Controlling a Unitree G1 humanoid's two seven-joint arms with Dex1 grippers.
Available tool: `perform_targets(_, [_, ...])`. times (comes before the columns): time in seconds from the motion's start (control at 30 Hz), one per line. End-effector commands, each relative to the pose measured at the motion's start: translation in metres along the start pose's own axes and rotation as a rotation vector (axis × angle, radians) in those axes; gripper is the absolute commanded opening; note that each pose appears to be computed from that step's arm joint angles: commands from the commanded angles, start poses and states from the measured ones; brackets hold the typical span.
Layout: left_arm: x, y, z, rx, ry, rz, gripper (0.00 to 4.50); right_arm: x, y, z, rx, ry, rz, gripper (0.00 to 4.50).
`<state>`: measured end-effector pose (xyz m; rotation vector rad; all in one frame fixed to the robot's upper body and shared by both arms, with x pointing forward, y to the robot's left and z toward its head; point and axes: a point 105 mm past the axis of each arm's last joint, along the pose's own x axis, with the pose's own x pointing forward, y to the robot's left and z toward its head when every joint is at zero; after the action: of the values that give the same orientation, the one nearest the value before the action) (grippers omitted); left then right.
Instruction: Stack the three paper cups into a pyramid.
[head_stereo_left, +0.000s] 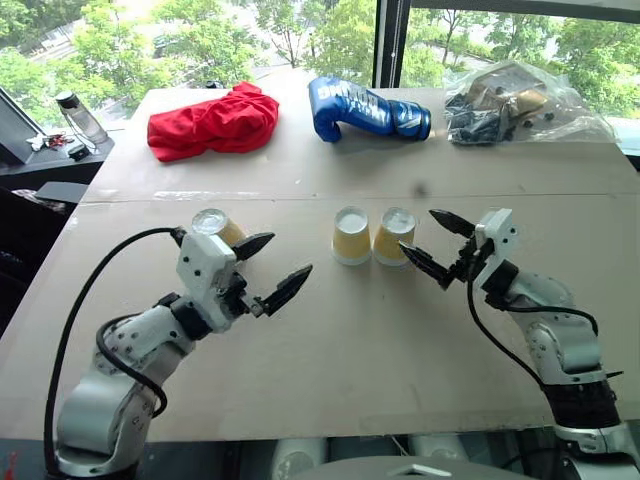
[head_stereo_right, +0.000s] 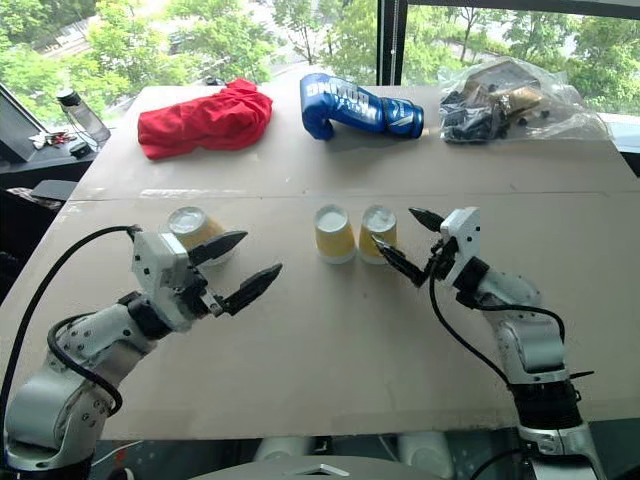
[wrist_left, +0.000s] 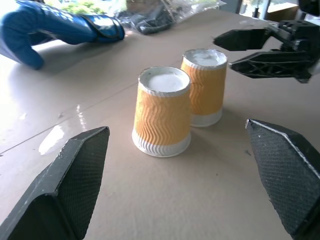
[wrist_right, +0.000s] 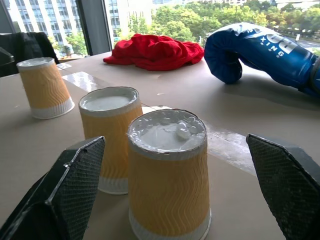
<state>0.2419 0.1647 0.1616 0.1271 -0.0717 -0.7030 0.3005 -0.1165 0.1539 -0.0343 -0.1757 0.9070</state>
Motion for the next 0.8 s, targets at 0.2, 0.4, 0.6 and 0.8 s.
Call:
perform_targets(0.2, [-0.025, 0.055, -0.001, 0.133, -0.095, 0.535, 4.50, -0.044, 0.023, 0.031, -0.004, -0.062, 0.263, 4.46])
perform_targets(0.4, [-0.034, 0.082, -0.010, 0.151, -0.072, 0.687, 4.50, -0.057, 0.030, 0.044, -0.003, -0.133, 0.321, 4.46])
perform_targets(0.6, [-0.026, 0.093, -0.022, 0.121, -0.031, 0.679, 4.50, -0.057, 0.033, 0.049, -0.014, -0.150, 0.325, 4.46])
perform_targets(0.8, [-0.016, 0.107, -0.030, 0.115, -0.014, 0.669, 4.50, -0.056, 0.036, 0.050, -0.014, -0.155, 0.322, 4.46])
